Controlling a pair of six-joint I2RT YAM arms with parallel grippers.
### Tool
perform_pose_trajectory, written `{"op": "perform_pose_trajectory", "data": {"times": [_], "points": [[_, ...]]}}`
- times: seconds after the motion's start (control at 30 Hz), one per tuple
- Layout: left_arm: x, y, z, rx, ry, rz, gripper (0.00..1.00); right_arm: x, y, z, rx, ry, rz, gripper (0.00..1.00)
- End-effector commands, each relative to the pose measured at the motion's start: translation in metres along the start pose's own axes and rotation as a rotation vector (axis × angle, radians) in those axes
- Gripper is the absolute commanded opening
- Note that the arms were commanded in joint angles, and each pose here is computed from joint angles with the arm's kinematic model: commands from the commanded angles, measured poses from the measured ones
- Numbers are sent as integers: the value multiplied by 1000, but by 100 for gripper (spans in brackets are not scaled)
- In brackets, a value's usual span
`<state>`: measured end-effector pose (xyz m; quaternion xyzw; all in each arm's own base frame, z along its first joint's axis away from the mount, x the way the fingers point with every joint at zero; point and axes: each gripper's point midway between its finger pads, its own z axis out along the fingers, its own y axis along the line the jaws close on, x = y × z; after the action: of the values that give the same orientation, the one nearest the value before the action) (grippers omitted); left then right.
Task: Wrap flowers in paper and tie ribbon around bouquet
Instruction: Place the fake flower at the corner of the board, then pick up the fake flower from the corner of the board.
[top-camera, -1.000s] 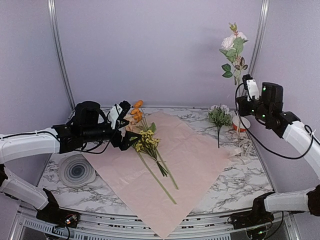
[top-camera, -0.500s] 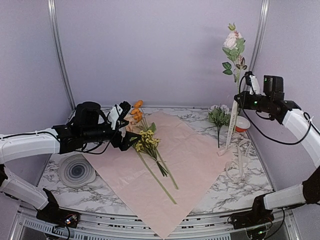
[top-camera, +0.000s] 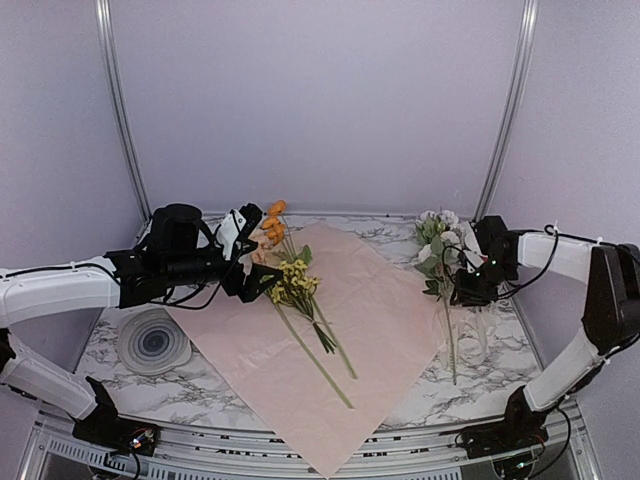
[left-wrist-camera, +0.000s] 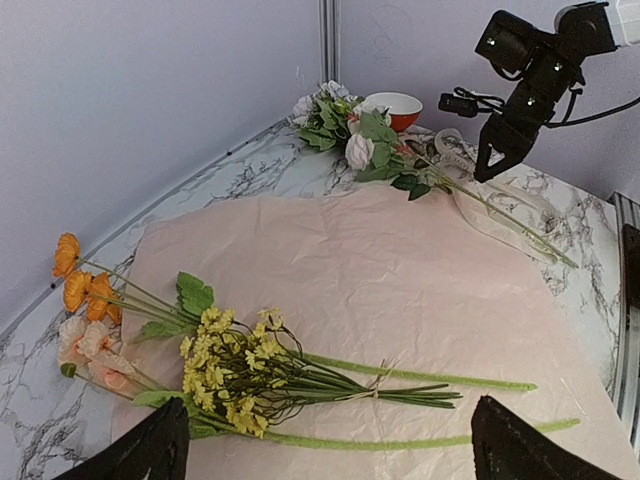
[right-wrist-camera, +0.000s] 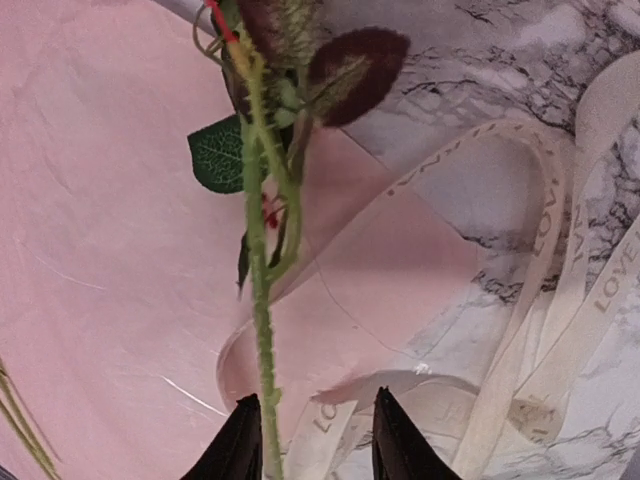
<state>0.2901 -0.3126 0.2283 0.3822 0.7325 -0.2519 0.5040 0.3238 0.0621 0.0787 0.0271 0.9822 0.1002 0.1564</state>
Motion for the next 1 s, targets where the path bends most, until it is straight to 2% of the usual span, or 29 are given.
{"op": "perform_pose_trajectory", "data": {"times": [0.0,0.07,0.17,0.23,0.3,0.37,0.43,0.5,0.6,0.67,0.8,0.9,0.97], "points": [[-5,-1,-2,-9,-18,18,99,-12,-16,8,106,-14,-6,44],[-4,0,-2,-12,-17,22,99,-22,-17,6,125,-31,-17,52],[-3,-1,-2,-12,-13,24,99,-46,-11,1,112,-82,-49,55],[-2,0,-1,-13,-10,25,99,-63,1,0,61,-119,-74,50],[-1,0,0,-16,-5,27,99,-69,10,6,15,-111,-80,36],[0,0,0,-19,-1,29,99,-65,21,15,-25,-89,-89,31],[1,1,0,-23,2,32,99,-60,30,25,-39,-70,-106,33],[1,0,1,-20,4,35,99,-56,33,34,-39,-53,-113,41],[2,0,2,-17,6,32,99,-54,29,47,-18,-36,-106,43],[3,-1,2,-15,9,34,99,-55,20,54,39,-27,-107,38],[4,-1,2,-19,12,38,99,-58,19,53,60,-35,-130,15],[4,-1,3,-18,14,38,99,-65,15,40,94,-73,-134,1],[5,-1,3,-17,15,36,99,-70,15,30,102,-95,-141,0]]}}
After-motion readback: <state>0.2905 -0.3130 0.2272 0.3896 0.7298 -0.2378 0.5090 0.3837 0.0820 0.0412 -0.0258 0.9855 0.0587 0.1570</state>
